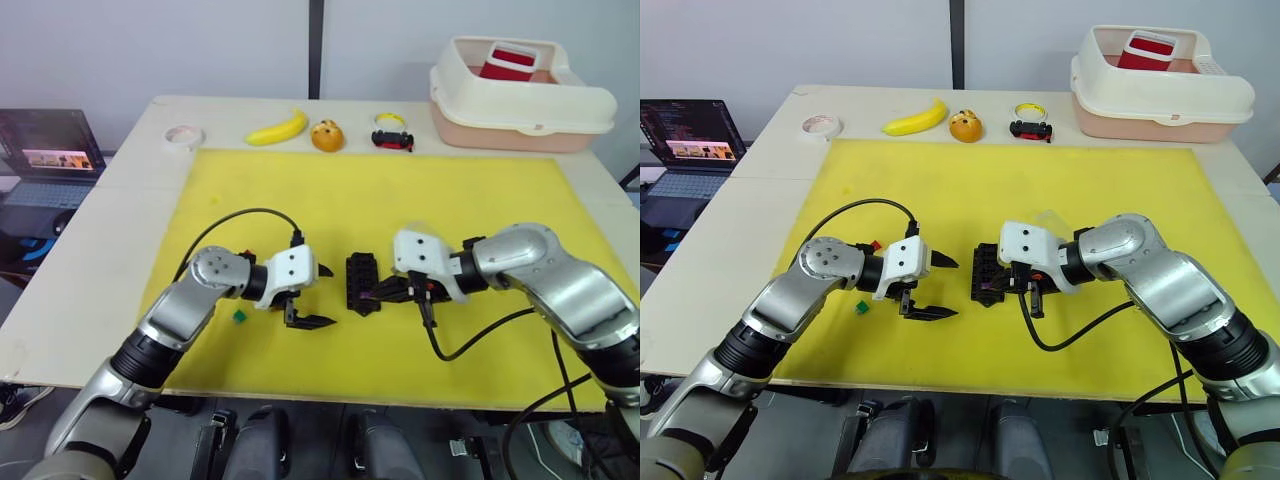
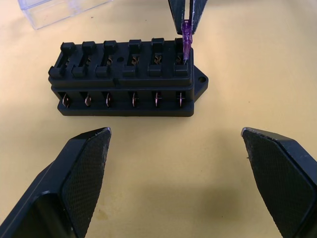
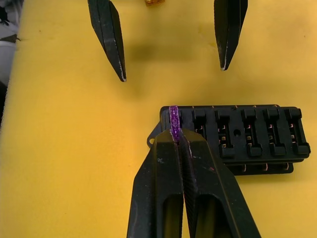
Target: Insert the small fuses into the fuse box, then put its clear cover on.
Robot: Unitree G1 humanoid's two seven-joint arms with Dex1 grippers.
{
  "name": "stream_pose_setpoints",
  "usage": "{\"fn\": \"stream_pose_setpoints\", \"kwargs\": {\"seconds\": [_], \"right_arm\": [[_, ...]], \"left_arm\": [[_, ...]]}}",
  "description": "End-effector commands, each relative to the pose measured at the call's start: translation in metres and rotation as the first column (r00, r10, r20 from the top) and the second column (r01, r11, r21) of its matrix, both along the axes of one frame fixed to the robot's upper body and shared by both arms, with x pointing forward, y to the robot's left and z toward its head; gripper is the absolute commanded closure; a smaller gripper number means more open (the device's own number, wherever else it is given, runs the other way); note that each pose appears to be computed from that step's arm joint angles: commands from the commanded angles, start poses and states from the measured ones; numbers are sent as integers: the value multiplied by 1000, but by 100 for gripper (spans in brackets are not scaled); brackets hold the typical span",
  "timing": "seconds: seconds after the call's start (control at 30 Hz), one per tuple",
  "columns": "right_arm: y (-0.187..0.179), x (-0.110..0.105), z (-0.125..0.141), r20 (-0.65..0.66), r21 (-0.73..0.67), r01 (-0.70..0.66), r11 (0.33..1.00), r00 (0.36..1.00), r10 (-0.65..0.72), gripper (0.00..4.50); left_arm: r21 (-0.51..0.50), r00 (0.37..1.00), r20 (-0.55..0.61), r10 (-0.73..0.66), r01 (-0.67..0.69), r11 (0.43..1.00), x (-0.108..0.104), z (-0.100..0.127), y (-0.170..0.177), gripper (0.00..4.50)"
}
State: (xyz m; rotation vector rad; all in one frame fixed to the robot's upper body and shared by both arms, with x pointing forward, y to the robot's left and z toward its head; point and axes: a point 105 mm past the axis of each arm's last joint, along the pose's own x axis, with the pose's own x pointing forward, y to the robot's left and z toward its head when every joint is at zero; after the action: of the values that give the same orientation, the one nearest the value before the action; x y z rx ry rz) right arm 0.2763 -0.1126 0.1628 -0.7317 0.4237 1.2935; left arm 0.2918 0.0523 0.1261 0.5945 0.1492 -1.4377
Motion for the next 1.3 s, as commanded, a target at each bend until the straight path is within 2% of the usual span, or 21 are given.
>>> {"fn": "stream_pose_setpoints", "kwargs": {"seconds": [0.03, 0.9, 1.3], "right_arm": [[-1, 2, 2, 24, -6, -7, 1000, 1000, 7, 450], [-2, 6, -5, 41, -56, -16, 998, 999, 19, 450], [3, 4, 5, 32, -34, -27, 999, 999, 28, 450]], "left_arm": [[-15, 999, 33, -17, 17, 1000, -4, 8, -3, 7], [-14, 999, 33, -10, 11, 1000, -5, 7, -2, 7], [-18, 999, 33, -5, 6, 1000, -4, 8, -3, 7]]}}
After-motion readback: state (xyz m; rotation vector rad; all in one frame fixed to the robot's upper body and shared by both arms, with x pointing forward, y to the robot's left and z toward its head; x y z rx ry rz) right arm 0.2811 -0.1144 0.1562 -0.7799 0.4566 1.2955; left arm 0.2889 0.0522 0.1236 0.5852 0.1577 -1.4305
